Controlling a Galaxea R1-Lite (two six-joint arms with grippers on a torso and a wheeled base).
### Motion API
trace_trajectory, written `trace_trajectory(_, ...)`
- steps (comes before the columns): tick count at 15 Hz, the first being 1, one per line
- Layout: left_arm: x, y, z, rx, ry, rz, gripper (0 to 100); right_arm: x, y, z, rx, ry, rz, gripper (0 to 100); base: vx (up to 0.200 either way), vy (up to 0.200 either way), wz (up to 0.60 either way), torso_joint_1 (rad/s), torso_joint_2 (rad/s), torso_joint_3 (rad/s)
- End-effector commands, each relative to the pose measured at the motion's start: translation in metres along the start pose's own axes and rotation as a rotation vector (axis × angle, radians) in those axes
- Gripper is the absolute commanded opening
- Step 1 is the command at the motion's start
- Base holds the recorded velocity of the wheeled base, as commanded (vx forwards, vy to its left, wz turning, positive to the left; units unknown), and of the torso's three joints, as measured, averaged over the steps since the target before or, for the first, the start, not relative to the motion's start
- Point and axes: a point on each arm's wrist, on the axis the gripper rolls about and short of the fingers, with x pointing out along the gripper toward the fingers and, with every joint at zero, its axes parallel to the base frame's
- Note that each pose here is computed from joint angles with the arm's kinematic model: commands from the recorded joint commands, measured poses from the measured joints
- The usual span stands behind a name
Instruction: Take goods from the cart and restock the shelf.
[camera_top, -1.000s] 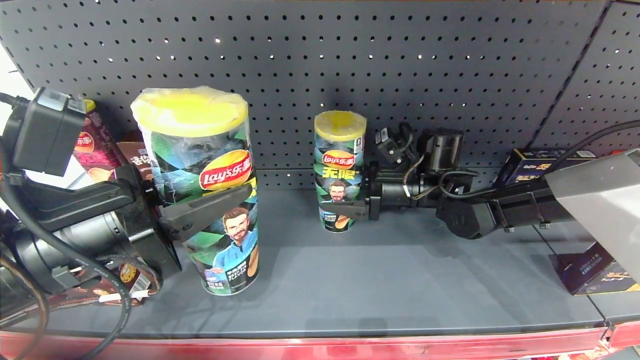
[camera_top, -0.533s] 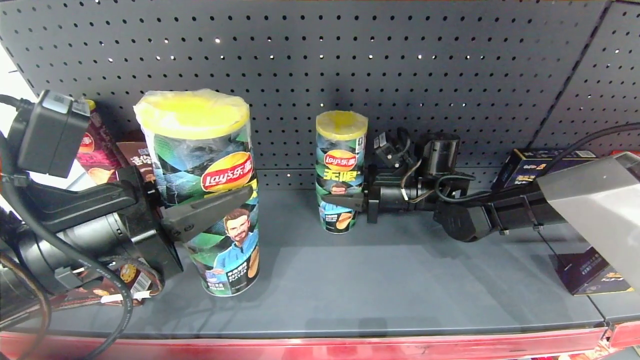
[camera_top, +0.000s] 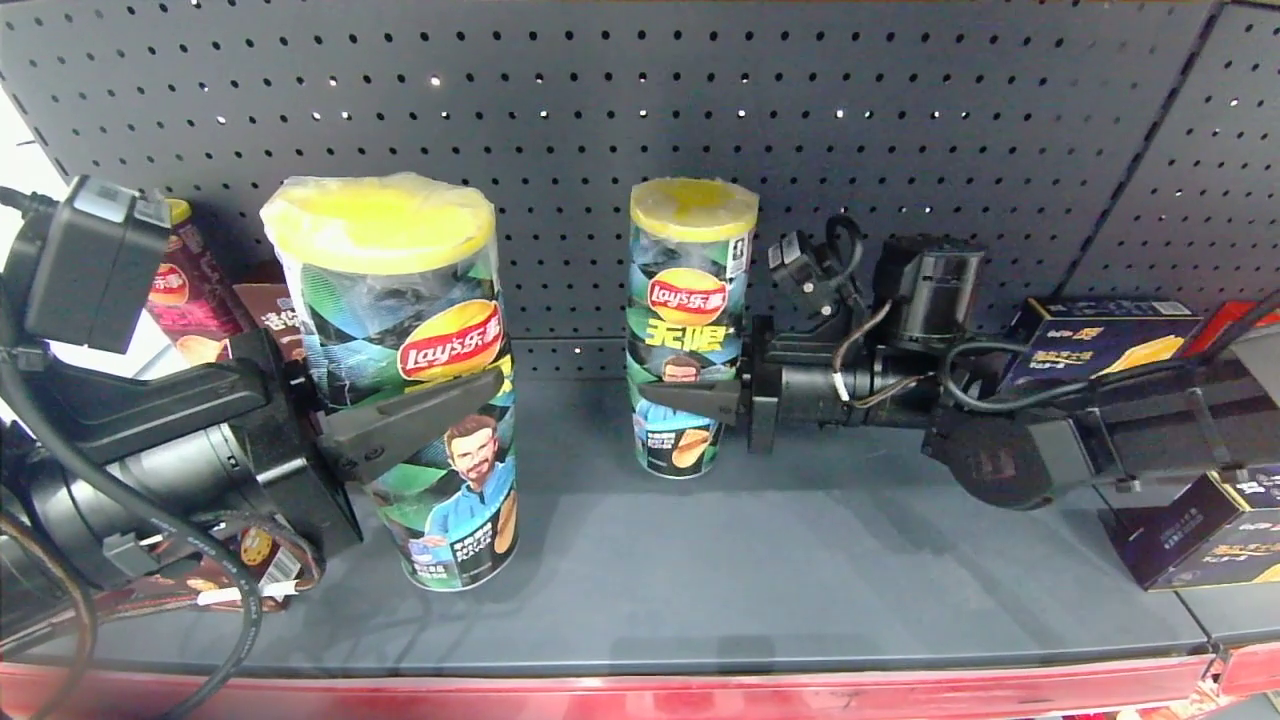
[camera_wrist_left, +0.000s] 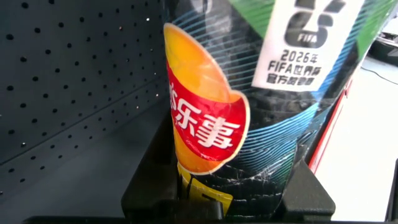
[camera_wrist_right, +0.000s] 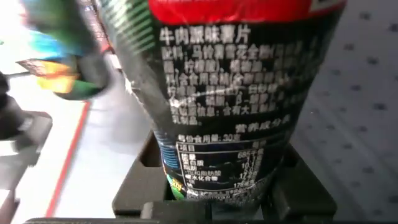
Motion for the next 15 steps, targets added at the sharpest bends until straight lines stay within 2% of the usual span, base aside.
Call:
trace_trajectory(1,0.000,0.000,0.000,0.001,-0.001,0.000,0,-0.009,0.045,0.019,-0.012,-0.016,0.014,0,0.000,0.000,0.00,0.000,0.00,0.000)
trace_trajectory(4,0.000,0.000,0.000,0.001,-0.001,0.000,0,-0.019,0.068,0.007,-0.001,-0.005,0.027,0,0.000,0.000,0.00,0.000,0.00,0.000)
trace_trajectory(6,0.000,0.000,0.000,0.001,-0.001,0.000,0,-0.027,0.081,-0.010,0.006,0.001,0.031,0,0.000,0.000,0.00,0.000,0.00,0.000)
trace_trajectory(10,0.000,0.000,0.000,0.001,-0.001,0.000,0,-0.029,0.083,-0.032,0.024,0.023,0.029,0,0.000,0.000,0.00,0.000,0.00,0.000)
trace_trajectory(15,-0.001,0.000,0.000,0.000,0.000,0.002,0,-0.030,0.075,-0.044,0.043,0.047,0.022,0,0.000,0.000,0.00,0.000,0.00,0.000)
